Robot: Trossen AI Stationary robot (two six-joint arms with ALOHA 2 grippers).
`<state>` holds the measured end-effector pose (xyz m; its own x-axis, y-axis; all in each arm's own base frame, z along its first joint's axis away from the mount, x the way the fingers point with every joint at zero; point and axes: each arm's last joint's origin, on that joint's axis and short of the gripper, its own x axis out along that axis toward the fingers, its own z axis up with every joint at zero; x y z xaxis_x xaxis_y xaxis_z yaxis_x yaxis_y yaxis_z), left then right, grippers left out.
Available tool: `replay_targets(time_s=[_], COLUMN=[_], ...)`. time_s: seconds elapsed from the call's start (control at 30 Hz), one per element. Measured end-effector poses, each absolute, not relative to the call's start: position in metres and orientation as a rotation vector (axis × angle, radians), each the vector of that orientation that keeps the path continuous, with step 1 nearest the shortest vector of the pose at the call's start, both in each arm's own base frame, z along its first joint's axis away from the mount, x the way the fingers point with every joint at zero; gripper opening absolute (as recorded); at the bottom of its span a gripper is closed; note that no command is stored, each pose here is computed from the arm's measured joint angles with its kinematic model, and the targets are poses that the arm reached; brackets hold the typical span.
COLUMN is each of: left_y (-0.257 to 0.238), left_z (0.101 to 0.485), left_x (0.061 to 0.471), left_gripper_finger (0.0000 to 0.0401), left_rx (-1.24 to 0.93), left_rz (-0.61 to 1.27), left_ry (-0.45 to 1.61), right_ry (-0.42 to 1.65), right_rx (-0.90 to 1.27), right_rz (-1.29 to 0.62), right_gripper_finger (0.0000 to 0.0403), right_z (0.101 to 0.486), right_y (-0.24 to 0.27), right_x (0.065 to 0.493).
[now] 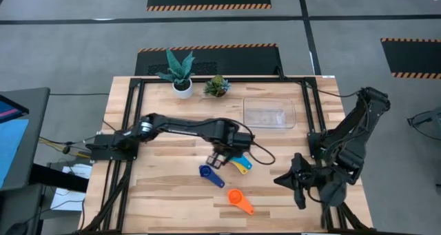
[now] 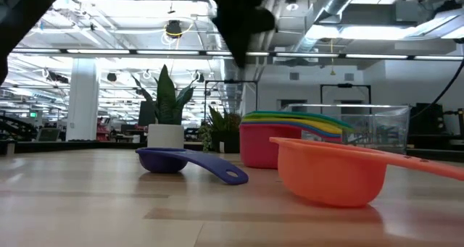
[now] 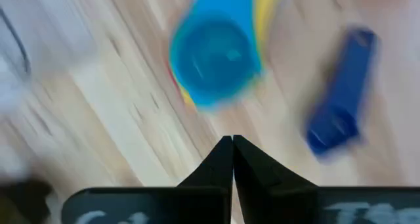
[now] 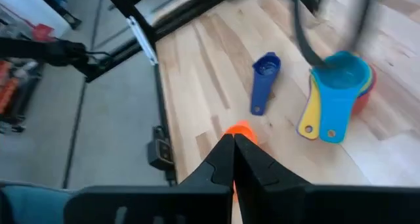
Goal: Nest measuring cups in basket
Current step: Stack the light blue measuring cup on top of the green measuring cup
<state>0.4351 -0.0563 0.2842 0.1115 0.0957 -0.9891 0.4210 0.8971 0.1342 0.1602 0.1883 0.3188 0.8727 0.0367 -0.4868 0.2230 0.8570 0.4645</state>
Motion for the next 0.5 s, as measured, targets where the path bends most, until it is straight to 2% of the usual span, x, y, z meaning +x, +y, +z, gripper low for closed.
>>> replay_targets(time_s=[0.07, 0.27, 0.5], left_y=[-0.06, -0.075, -0.076], left_z=[0.299, 0.346, 0.361], left_x=[0.421, 0.38, 0.332], left_gripper_finger=[0.0, 0.0, 0.0], left_rx=[0.392, 0.328, 0.342], left_rz=[-0.217, -0.199, -0.014], left_ry=[1.476, 1.369, 1.366], right_ry=[0.524, 0.598, 0.766], right_rx=[0.515, 0.412, 0.496], right_rz=[-0.114, -0.28, -0.531], right_gripper_finger=[0.0025, 0.0017, 0.0005], right_z=[0.313, 0.283, 0.247], right_y=[0.191, 0.182, 0.141], right_x=[0.164, 0.2, 0.246])
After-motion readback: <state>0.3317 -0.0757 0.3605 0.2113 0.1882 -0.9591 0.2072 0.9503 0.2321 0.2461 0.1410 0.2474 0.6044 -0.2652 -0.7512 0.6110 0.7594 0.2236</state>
